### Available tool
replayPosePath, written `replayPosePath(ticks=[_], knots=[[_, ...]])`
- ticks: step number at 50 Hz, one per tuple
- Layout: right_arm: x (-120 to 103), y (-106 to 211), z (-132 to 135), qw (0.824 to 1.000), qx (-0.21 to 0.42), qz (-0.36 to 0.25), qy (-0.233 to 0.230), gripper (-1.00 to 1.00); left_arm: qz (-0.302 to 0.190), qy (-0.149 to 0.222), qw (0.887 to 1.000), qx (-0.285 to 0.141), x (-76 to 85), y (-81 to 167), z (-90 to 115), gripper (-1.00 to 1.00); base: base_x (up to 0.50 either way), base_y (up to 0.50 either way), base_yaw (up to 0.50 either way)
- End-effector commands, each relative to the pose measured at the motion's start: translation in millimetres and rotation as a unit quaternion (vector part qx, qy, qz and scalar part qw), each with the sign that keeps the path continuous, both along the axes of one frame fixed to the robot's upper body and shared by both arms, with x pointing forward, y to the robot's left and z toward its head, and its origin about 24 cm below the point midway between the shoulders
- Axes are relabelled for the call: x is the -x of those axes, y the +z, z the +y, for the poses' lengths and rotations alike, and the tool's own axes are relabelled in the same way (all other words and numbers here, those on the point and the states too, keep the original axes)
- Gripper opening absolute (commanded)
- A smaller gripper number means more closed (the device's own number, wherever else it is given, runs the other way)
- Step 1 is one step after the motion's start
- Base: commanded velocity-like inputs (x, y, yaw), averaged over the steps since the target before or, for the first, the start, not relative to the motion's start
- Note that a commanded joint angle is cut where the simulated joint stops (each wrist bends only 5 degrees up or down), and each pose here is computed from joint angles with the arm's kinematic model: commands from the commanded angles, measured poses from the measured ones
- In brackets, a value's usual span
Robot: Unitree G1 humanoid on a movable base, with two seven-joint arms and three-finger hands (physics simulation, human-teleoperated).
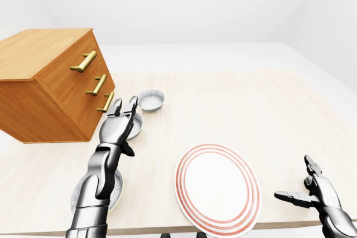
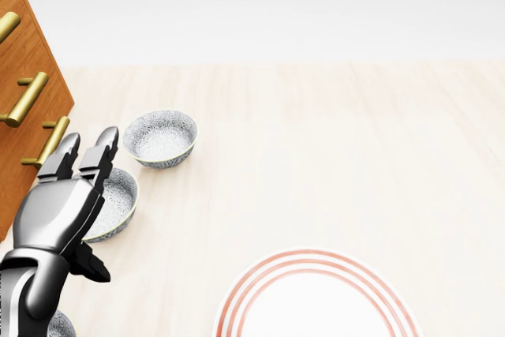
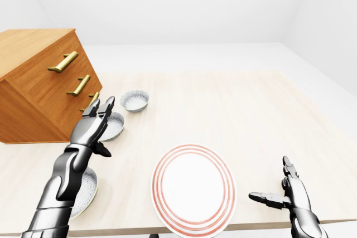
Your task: Put the bowl in the middle on the plate.
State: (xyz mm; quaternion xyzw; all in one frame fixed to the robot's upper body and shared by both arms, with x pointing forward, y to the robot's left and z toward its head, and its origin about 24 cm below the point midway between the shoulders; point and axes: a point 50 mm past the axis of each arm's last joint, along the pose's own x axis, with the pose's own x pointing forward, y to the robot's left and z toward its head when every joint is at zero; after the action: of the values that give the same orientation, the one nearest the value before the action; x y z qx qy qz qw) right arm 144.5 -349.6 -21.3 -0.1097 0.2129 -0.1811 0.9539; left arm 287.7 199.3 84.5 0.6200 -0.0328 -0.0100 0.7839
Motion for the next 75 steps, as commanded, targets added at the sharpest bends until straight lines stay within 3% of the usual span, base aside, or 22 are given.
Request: replayPosePath(ticks=[1, 44, 58, 75], knots=[[12, -15, 2, 0.999, -0.008, 0.038, -0.007, 1.00, 0.008, 0.011, 1.000, -0.023, -6.4, -8, 6, 1.00, 0.00, 0.00, 0.00], [12, -16, 1, 0.999, -0.007, 0.039, -0.012, 1.00, 0.028, 0.019, 0.999, -0.036, -6.3, -9, 14, 1.00, 0.00, 0.00, 0.00], [12, -17, 1, 0.999, -0.009, 0.042, -0.011, 1.00, 0.000, 0.031, 0.998, -0.048, -34.7, -15, 14, 1.00, 0.00, 0.00, 0.00], [12, -15, 1, 0.999, -0.005, 0.038, -0.010, 1.00, 0.013, 0.025, 0.998, -0.056, -39.8, -16, 13, 1.00, 0.00, 0.00, 0.00]])
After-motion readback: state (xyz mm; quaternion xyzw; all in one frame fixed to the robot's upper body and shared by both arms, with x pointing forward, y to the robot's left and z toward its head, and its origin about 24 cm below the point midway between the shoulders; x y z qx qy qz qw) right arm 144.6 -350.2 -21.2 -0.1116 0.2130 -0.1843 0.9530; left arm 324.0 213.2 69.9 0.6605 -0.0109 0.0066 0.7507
